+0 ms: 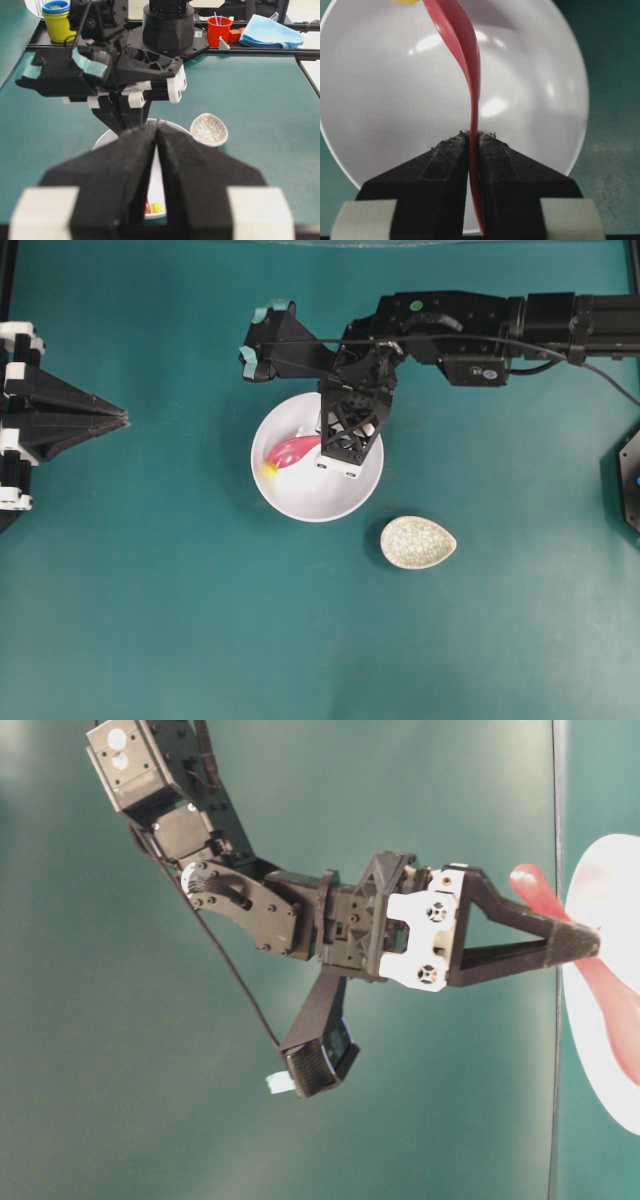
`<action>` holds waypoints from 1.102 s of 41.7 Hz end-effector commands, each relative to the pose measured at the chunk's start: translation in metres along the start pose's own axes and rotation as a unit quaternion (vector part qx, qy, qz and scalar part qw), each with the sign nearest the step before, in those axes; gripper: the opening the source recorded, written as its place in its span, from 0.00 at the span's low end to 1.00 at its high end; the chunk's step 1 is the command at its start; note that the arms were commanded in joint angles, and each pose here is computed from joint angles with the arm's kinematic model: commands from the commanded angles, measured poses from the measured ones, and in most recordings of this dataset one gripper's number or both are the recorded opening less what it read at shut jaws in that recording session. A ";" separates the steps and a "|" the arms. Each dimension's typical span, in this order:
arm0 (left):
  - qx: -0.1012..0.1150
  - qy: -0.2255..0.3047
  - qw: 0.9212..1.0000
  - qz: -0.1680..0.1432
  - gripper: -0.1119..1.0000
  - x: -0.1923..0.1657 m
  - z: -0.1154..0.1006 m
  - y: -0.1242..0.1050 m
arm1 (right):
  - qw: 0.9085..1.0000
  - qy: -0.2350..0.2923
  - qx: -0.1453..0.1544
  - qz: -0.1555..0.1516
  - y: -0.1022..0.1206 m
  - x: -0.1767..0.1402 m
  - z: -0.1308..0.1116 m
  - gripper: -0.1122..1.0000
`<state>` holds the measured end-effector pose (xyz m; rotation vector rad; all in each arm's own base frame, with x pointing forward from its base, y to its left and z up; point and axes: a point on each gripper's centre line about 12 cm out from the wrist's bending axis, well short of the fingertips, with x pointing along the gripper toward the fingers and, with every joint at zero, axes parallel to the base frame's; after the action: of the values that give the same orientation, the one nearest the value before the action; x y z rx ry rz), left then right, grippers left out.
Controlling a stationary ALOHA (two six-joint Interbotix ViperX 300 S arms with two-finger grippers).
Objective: Scoop the yellow hexagonal prism block from the bowl with a spoon using the right arm.
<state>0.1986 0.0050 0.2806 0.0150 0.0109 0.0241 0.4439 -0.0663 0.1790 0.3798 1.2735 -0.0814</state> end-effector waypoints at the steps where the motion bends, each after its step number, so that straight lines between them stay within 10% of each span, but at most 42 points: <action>1: 0.000 -0.017 1.000 0.000 0.18 0.002 0.013 0.000 | 0.999 -0.034 0.000 0.004 0.007 -0.023 0.003 0.16; 25: -0.001 -0.017 1.000 0.000 0.18 0.002 0.013 0.000 | 0.997 -0.076 -0.004 0.012 0.018 -0.080 -0.011 0.16; 46: -0.003 -0.014 1.000 0.000 0.18 0.003 0.012 0.000 | 0.996 -0.074 -0.032 0.040 0.061 -0.108 -0.092 0.16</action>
<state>0.1987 0.0049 0.2811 0.0104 0.0109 0.0238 0.3525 -0.0054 0.2585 0.3610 1.1793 -0.0124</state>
